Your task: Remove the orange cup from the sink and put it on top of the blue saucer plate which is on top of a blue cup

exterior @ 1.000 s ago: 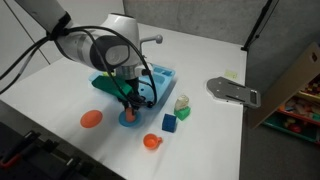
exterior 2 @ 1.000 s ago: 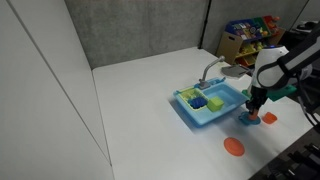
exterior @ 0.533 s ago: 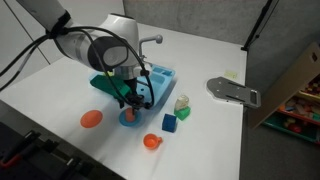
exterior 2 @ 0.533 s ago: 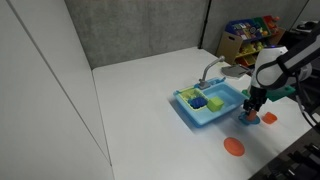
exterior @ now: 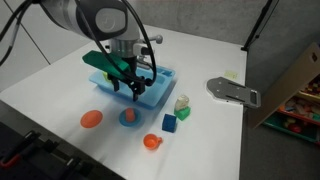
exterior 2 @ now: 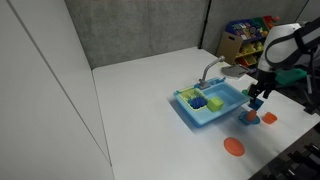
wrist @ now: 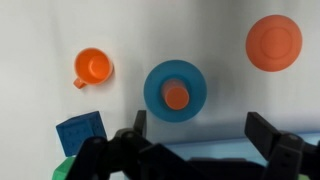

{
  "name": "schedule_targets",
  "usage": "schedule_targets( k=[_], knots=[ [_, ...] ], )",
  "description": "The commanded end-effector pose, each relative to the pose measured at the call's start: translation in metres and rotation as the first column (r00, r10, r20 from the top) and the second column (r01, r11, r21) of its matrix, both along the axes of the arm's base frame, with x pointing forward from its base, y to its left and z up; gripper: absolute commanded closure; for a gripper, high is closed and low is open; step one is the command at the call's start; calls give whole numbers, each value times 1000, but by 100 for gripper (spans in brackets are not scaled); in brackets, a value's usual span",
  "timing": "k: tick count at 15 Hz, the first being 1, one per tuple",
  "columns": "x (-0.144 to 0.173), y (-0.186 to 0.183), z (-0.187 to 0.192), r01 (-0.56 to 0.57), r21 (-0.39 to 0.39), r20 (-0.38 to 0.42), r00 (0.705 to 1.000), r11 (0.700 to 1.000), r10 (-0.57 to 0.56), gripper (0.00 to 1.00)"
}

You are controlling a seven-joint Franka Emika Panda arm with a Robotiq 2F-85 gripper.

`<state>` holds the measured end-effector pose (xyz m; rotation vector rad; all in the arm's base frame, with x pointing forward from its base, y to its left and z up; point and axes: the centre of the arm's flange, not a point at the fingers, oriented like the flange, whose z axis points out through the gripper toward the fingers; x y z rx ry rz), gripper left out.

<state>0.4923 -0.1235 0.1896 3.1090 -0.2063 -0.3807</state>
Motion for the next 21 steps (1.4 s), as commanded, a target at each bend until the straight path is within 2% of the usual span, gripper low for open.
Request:
schedule_targets(
  k=[1, 6, 10, 14, 17, 21],
  knots=[
    [-8, -7, 54, 0, 17, -48, 999, 1000, 1, 0],
    [-9, -9, 123, 6, -9, -83, 997, 1000, -7, 0],
    [5, -6, 189, 29, -67, -57, 998, 997, -33, 0],
    [14, 9, 255, 47, -79, -23, 999, 996, -49, 0],
    [8, 26, 306, 24, -76, 29, 999, 997, -21, 0],
    [-21, 45, 367, -31, -65, 42, 999, 997, 34, 0]
  ],
)
